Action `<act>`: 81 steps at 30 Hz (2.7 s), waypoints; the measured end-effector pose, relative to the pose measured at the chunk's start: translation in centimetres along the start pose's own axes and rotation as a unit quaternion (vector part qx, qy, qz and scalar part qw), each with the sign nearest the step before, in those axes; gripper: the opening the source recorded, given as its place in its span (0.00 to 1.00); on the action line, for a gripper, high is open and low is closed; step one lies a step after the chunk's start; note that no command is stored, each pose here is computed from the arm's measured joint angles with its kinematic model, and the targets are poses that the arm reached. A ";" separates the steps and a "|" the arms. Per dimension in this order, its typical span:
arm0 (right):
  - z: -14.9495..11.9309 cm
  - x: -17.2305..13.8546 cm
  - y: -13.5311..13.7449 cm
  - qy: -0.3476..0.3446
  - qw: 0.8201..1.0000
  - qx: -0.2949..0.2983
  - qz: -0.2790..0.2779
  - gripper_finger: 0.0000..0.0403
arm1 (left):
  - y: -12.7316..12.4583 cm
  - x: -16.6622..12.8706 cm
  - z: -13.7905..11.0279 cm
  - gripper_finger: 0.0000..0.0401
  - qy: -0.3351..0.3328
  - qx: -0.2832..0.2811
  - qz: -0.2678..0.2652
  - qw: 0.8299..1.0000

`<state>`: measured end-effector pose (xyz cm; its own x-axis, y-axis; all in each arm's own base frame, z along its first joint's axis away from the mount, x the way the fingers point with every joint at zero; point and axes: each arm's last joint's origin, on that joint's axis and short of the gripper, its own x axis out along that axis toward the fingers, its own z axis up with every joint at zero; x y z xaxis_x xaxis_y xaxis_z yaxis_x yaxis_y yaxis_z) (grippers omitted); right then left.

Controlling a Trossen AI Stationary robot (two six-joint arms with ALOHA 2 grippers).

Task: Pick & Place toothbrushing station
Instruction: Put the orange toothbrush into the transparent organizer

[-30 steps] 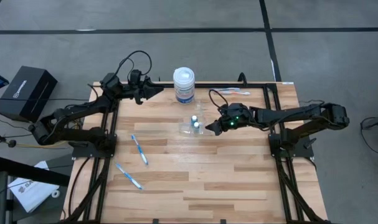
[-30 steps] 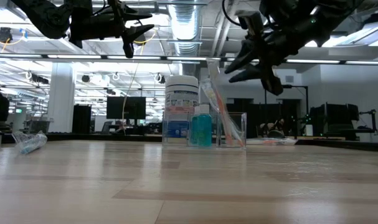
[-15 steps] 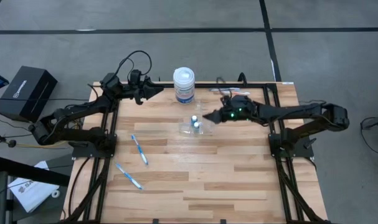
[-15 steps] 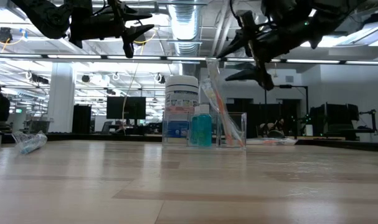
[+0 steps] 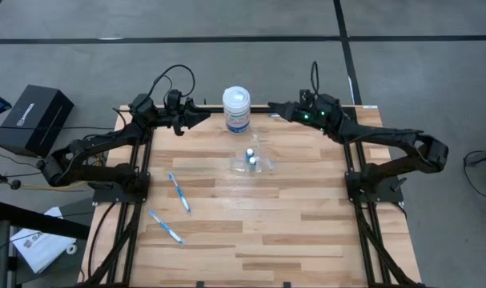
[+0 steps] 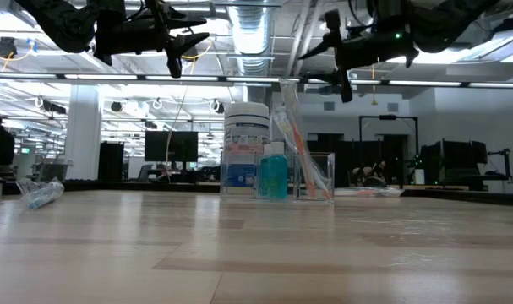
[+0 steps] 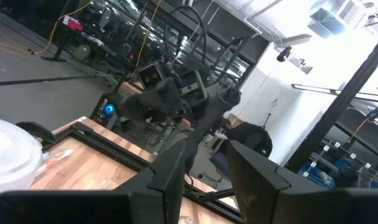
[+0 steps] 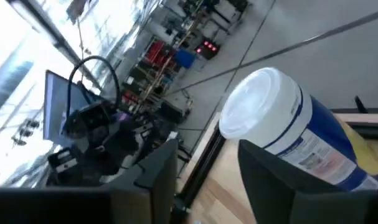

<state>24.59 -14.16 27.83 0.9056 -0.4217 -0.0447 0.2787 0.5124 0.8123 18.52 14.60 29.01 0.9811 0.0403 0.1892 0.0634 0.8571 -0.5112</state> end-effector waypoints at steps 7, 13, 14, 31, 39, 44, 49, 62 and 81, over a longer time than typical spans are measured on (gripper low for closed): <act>2.3 -0.3 1.0 -0.015 0.991 -0.067 0.111 0.29 | -0.1 0.0 0.0 0.29 0.008 0.002 -0.009 1.000; 3.7 -0.7 -1.0 0.026 0.990 -0.098 0.094 0.28 | 0.0 0.0 0.0 0.29 0.002 0.003 -0.002 1.000; 3.9 -0.9 -1.7 0.043 0.991 -0.097 0.077 0.28 | 0.0 0.0 0.0 0.29 -0.001 -0.001 0.001 1.000; 6.0 -5.0 -6.7 0.305 0.898 -0.228 -0.219 0.28 | 0.1 0.0 0.1 0.29 -0.010 -0.004 0.013 1.000; 9.4 -5.3 -5.1 0.315 0.832 -0.232 -0.393 0.28 | 0.2 0.0 0.1 0.29 -0.014 -0.004 0.020 1.000; 9.4 -3.6 -6.1 0.423 0.764 -0.243 -0.422 0.28 | 0.2 0.0 0.0 0.29 -0.013 -0.002 0.020 1.000; 9.6 -1.5 -8.8 0.523 0.685 -0.248 -0.443 0.28 | 0.2 0.0 0.0 0.29 -0.013 -0.001 0.021 1.000; 11.8 5.0 -12.0 0.616 0.623 -0.305 -0.374 0.28 | 0.2 0.0 0.0 0.29 -0.010 -0.001 0.017 1.000; 12.4 3.3 -15.0 0.642 0.621 -0.247 -0.377 0.28 | 0.2 0.0 0.0 0.29 -0.010 0.009 0.018 1.000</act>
<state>19.44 -32.57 22.71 -0.1211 0.0996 -0.9876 0.5549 0.8317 0.0159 18.51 14.77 28.93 0.9788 0.0808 0.1883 0.0254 0.8640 -0.5029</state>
